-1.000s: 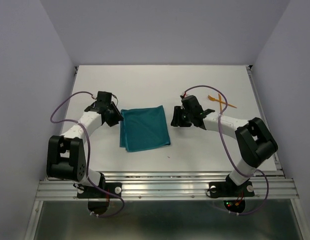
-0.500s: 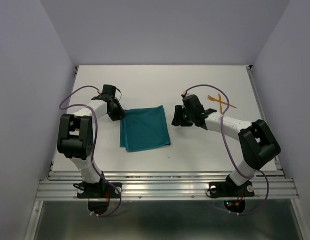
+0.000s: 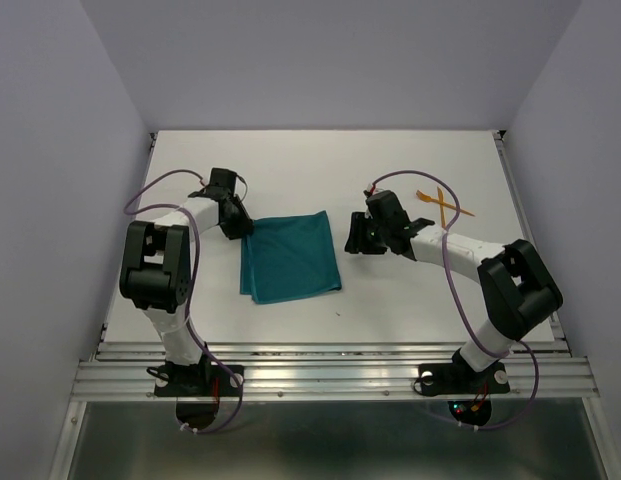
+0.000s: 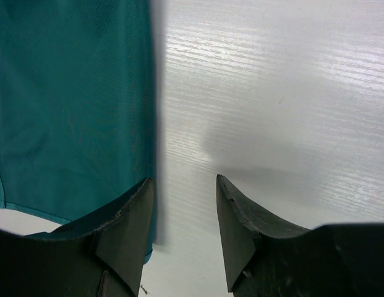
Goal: Fold the napkin into a case and place the utensils inside
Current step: Smooth out the lower triangle-folded napkin at the center of the board.
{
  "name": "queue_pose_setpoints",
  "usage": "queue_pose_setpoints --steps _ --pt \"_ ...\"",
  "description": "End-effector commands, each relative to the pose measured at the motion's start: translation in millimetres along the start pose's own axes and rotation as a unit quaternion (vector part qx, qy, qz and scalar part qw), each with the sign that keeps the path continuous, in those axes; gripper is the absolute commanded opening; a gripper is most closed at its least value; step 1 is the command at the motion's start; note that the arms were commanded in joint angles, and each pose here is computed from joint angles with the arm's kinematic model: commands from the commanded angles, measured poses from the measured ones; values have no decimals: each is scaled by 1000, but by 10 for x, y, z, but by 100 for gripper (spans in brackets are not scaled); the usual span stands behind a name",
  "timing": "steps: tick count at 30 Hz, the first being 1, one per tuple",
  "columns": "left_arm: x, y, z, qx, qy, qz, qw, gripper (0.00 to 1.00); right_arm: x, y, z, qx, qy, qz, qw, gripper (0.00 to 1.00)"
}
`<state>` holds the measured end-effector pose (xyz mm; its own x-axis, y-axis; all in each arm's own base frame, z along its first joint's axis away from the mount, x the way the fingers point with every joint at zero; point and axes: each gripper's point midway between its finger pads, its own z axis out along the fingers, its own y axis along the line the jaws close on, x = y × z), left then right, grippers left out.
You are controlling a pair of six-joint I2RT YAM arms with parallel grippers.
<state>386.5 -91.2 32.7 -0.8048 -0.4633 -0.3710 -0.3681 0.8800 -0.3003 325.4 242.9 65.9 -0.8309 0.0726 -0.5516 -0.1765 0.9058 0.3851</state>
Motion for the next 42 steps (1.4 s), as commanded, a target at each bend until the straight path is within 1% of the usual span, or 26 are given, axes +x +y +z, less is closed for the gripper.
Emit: queue_pose_setpoints --steps 1,3,7,9,12,14,16,18,25,26,29,33,35,39,40,42 --pt "-113 -93 -7 7 -15 10 1000 37 -85 51 -78 -6 -19 2 1000 51" --pt "-96 -91 14 6 -12 10 1000 37 -78 40 -72 -4 -18 2 1000 51" --pt "-79 -109 10 7 -12 11 1000 28 -68 32 -81 -3 -18 3 1000 51" --pt "-87 -130 -18 9 -16 12 1000 26 -67 29 -79 -2 -18 3 1000 51" --pt "-120 -143 -66 8 -23 13 1000 16 -61 26 -78 -2 -18 4 1000 51" --pt "-144 -157 -119 9 -28 13 999 13 -62 24 -82 -1 -18 4 1000 51" --pt "-166 -183 -158 11 -32 15 999 4 -64 29 -82 -2 -18 5 1000 51" --pt "-189 -205 -224 12 -38 15 999 0 -71 30 -78 -2 -19 5 1000 51" --pt "-325 -282 -430 13 -57 16 998 0 -62 32 -66 -3 -16 5 1000 50" --pt "-366 -247 -437 0 -67 17 998 0 -62 32 -66 -3 -16 5 1000 50" --pt "-401 -244 -460 -8 -68 19 997 0 -48 48 -58 -8 -13 5 1000 51" --pt "-439 -241 -444 -17 -67 21 997 0 0 104 -27 -27 -4 9 1000 52" --pt "-474 -245 -443 -21 -70 23 997 0 20 147 -11 -41 -2 13 999 55" --pt "-459 -189 -365 -38 -62 25 997 0 105 173 19 -55 8 24 998 56" --pt "-453 -185 -355 -39 -61 25 997 3 111 172 17 -55 9 25 998 56" --pt "-433 -162 -313 -44 -56 26 997 16 114 173 7 -56 8 25 998 56"
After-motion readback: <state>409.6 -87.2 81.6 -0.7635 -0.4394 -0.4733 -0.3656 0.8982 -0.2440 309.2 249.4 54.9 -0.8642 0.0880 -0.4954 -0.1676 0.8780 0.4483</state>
